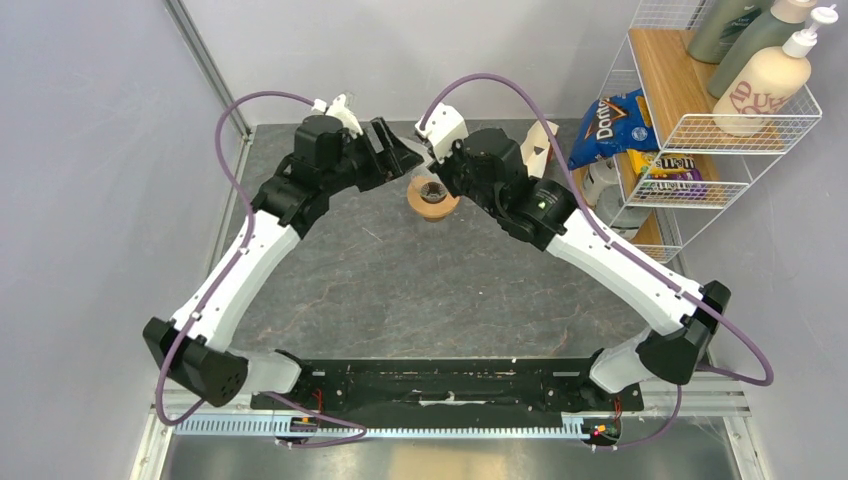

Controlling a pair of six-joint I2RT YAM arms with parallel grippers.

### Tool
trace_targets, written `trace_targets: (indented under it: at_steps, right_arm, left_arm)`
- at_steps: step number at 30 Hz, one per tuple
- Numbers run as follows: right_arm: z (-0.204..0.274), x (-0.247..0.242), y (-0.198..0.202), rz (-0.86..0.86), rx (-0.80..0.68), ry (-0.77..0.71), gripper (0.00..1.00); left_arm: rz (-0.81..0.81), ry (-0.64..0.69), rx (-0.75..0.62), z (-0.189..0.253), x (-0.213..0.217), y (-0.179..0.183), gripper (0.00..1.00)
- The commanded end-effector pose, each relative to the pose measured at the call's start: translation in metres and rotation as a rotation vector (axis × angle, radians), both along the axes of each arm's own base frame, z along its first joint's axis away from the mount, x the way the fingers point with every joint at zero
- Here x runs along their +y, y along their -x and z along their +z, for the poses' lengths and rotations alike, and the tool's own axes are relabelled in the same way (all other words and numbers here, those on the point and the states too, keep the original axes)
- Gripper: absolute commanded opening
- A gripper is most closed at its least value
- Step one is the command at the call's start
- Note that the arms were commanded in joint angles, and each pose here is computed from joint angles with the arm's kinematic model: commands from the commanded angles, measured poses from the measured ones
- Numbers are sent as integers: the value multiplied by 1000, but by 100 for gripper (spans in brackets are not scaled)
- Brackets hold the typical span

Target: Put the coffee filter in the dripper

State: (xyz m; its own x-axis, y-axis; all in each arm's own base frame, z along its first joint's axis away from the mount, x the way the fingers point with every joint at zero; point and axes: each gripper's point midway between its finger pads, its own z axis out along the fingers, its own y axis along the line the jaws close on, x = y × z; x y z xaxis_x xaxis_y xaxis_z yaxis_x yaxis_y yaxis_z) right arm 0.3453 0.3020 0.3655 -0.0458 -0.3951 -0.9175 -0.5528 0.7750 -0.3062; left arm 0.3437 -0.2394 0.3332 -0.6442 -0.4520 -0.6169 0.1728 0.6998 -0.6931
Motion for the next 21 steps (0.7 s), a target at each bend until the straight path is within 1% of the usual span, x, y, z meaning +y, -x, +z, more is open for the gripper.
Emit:
trace_targets:
  at_steps: [1,3,6,10,14,19,21]
  right_arm:
    - [23,-1,20,125,-84,10,0]
    - [23,-3,22,134,-93,29,0]
    - [23,-2,26,172,-103,43,0]
    - [24,0,25,177,-103,44,0]
    - [29,1,26,175,-101,29,0]
    - [33,4,30,197,-97,9,0]
    - [33,5,30,199,-93,2,0]
  left_arm:
    - [-140,-188,-261,33,19,11,87]
    - [-192,-245,-292,37,19,13,88]
    - [-275,-303,-295,32,15,15,89]
    - [-340,-322,-312,33,8,17,87]
    - [-336,-317,-372,41,9,18,86]
    - [-297,-350,-368,38,13,8,76]
    - [-315,-346,-371,38,10,7,69]
